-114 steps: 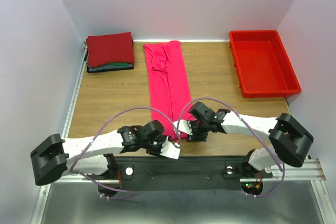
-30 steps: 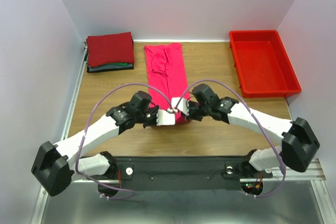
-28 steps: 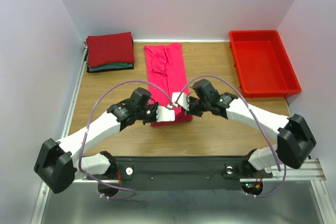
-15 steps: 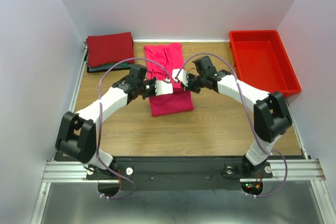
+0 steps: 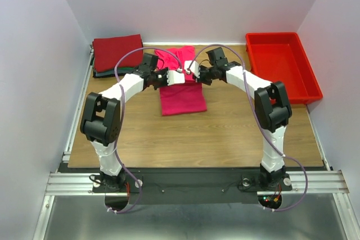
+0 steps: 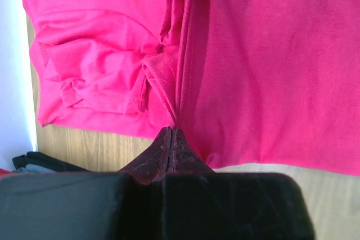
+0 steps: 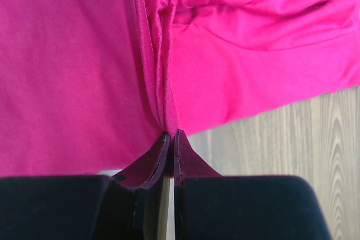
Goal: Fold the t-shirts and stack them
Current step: Fold the tshirt
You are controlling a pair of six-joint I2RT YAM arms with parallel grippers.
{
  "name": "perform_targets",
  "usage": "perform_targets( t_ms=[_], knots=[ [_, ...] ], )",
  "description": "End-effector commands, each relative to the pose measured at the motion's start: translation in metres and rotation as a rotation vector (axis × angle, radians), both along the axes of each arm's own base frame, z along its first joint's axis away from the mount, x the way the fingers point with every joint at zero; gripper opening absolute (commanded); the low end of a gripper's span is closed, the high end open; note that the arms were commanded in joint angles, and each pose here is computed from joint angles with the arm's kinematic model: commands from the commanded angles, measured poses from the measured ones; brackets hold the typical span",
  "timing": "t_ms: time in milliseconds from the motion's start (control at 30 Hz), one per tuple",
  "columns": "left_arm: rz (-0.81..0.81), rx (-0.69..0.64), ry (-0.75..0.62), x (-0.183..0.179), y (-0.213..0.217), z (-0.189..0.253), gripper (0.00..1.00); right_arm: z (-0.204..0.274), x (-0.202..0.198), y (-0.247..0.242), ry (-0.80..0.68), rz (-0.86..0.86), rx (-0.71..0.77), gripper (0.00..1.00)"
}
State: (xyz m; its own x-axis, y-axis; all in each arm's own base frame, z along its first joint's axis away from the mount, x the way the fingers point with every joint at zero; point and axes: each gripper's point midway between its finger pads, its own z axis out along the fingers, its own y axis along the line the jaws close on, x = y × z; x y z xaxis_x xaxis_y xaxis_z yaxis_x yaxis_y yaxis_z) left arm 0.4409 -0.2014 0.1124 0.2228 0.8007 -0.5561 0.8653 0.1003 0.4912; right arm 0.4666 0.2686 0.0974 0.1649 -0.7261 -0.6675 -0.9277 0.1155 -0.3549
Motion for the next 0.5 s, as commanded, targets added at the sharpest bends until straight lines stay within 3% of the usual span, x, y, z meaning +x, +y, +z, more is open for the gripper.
perform_targets(
  t_ms=[0,467],
  knots=[
    [-0.015,-0.015,-0.060,0.020,-0.002,0.019,0.00,0.013,0.018,0.005,-0.057,0.030,0.027,0.01],
    [0.027,0.017,-0.029,0.041,0.009,-0.008,0.00,-0.009,0.044,0.009,-0.049,0.011,0.018,0.03]
  ],
)
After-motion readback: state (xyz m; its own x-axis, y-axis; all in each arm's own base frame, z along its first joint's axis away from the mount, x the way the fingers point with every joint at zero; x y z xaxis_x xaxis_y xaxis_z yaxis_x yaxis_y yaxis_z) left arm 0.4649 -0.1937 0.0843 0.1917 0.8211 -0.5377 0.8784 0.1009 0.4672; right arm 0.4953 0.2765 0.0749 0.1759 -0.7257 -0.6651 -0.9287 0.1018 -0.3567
